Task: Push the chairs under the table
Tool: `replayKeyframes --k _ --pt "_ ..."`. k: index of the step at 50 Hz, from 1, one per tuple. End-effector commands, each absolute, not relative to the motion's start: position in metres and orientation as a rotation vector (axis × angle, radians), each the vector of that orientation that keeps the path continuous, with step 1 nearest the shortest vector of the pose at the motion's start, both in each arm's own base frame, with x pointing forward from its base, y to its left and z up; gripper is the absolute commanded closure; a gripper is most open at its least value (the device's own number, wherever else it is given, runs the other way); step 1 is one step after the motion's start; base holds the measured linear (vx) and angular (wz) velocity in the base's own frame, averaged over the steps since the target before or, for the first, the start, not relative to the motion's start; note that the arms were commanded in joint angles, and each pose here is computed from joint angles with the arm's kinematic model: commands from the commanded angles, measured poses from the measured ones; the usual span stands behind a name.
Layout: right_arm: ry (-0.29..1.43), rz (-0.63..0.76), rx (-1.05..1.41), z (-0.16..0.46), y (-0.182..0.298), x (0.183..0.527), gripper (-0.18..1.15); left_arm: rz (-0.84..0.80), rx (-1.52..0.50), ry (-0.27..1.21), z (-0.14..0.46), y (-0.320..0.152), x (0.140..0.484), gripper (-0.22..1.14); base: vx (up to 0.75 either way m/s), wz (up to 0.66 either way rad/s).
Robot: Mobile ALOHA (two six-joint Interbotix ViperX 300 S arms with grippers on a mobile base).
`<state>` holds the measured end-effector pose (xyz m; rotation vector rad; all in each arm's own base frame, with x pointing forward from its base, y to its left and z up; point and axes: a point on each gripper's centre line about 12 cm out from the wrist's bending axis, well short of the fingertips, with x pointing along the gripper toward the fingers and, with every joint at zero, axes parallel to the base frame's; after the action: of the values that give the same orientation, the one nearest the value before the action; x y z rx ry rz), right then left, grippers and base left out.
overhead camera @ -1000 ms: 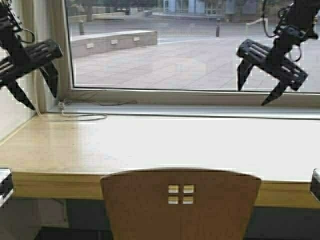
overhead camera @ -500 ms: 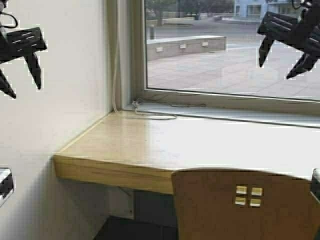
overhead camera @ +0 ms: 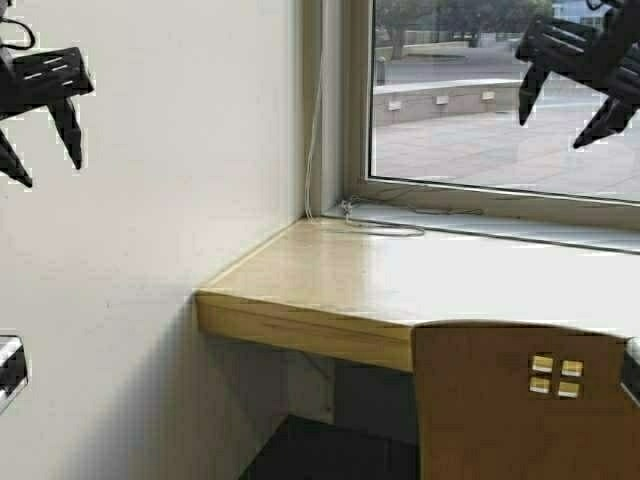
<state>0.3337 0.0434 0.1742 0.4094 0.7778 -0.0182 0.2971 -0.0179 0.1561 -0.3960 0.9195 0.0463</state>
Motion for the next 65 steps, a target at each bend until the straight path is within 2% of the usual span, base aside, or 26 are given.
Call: replayKeyframes --k 1,30,65 --pt "0.724 0.003 0.407 0.192 0.046 0.335 0.02 0.034 -0.398 0.849 0.176 -0.018 0.299 0.05 -0.21 0.11" --pt "0.649 0.023 0.392 0.215 0.047 0.343 0.02 0.039 -0.396 0.804 0.183 -0.017 0.302 0.05 -0.30 0.13" --pt "0.705 0.015 0.366 0.194 0.049 0.354 0.02 0.045 -0.411 0.807 0.182 -0.017 0.311 0.05 -0.36 0.16"
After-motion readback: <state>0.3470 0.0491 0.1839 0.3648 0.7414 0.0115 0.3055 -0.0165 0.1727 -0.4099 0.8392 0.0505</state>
